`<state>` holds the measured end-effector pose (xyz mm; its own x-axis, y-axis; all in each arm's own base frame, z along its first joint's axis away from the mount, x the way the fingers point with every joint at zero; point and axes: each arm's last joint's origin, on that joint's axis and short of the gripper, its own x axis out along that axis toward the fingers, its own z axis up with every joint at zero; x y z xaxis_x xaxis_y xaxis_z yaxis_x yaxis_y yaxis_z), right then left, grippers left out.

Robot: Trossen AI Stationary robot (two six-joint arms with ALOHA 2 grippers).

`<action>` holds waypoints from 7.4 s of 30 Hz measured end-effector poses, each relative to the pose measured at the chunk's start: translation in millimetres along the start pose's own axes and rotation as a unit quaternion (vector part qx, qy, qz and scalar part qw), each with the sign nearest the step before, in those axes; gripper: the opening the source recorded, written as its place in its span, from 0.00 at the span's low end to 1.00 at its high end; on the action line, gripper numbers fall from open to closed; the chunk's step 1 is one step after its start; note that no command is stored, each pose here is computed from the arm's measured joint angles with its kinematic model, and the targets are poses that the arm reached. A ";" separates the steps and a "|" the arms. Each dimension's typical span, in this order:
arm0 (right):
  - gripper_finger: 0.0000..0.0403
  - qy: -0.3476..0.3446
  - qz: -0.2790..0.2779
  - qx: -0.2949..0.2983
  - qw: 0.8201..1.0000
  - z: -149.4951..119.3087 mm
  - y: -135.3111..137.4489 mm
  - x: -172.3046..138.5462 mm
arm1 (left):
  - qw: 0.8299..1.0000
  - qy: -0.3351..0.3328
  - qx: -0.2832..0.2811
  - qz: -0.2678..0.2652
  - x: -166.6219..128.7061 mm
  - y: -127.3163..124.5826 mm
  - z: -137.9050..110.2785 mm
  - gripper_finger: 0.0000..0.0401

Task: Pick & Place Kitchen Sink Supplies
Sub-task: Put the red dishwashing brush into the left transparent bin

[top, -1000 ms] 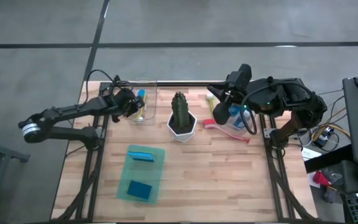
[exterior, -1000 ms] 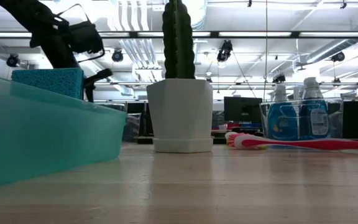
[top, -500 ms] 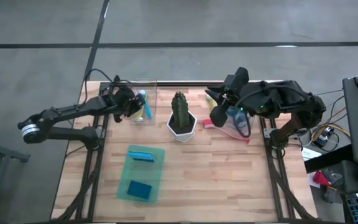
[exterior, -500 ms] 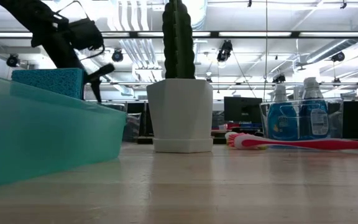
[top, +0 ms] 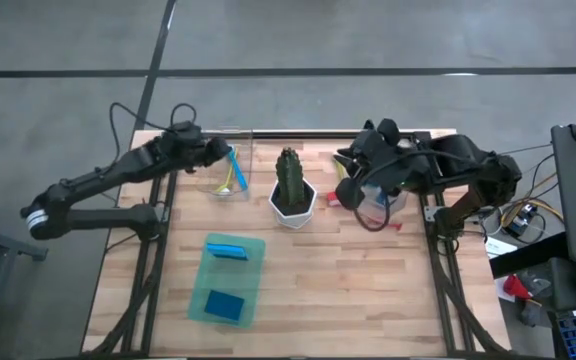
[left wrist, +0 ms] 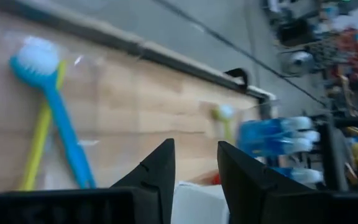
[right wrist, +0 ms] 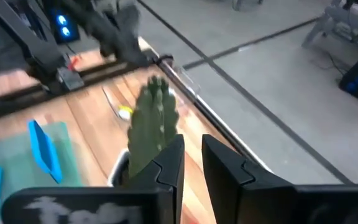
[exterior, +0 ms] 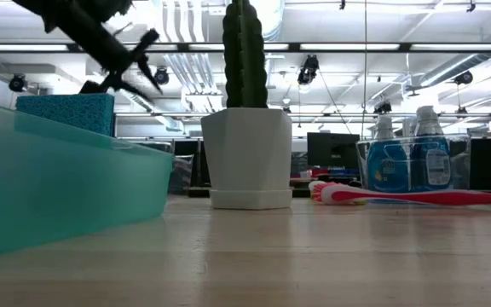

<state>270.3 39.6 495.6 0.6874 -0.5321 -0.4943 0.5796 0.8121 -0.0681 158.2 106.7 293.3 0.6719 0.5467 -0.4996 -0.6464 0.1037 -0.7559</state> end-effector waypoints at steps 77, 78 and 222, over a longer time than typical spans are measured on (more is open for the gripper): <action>0.43 0.320 -0.006 -0.090 0.943 -254.4 -29.0 217.1 | 0.958 -0.004 0.153 -0.244 -76.0 -56.3 26.4 0.28; 0.42 0.320 0.000 -0.091 0.943 -254.7 -27.5 217.1 | 0.958 -0.004 0.153 -0.244 -76.0 -56.3 26.4 0.28; 0.13 0.337 0.354 -0.019 0.872 -102.7 64.6 162.7 | 0.940 0.023 0.211 -0.268 -76.5 -56.2 23.4 0.28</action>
<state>374.6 30.1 321.9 0.4458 0.3584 -0.8203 0.0900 0.8938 0.4394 134.7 78.4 383.9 0.9507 0.2858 -0.1199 -0.2893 0.6795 -0.6742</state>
